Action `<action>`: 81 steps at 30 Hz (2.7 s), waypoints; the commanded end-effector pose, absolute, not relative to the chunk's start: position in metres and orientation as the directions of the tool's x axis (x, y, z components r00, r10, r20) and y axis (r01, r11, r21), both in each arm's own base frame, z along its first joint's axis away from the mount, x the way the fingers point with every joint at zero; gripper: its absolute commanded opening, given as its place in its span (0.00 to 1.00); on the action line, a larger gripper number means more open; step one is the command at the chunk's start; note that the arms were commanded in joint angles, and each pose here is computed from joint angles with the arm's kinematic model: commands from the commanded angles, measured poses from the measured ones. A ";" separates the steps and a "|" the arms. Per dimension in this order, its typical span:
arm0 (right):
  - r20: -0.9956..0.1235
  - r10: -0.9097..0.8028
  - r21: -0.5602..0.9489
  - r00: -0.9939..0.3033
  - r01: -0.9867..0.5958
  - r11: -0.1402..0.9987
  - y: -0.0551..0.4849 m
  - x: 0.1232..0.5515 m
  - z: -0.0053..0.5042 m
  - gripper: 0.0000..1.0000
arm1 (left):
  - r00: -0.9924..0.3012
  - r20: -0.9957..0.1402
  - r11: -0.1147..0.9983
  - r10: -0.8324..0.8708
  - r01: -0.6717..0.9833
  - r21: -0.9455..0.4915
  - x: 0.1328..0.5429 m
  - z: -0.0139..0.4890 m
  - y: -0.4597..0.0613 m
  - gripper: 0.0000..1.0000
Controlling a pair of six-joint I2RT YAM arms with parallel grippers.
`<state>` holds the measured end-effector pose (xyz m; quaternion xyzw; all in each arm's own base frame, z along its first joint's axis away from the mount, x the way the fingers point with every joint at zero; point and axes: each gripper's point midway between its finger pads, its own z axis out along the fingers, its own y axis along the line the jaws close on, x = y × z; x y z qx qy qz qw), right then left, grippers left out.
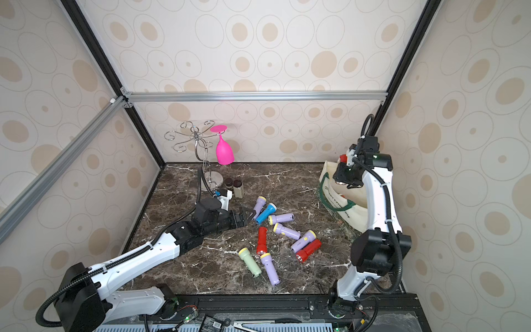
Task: Put the flashlights into the tote bags
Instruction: Place the flashlight in the canvas bag, then pick up the flashlight from the center of the board.
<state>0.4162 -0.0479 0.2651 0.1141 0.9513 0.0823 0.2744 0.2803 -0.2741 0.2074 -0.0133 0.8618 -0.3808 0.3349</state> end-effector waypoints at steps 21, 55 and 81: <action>-0.411 0.257 0.131 -0.875 0.222 0.966 -0.080 0.433 0.234 0.32 | -0.805 -0.543 0.841 -0.239 0.108 -0.530 0.262 0.169 -0.233 0.99; -0.637 -0.260 0.070 -0.726 -0.390 0.918 0.183 0.311 0.337 0.99 | -0.914 -0.291 0.802 -0.284 -0.060 -0.594 0.174 0.077 -0.264 0.82; -0.605 -0.291 0.200 -0.741 -0.495 0.846 0.180 0.220 0.291 0.99 | -0.912 -0.304 0.920 -0.277 -0.160 -0.358 0.149 0.026 -0.289 0.54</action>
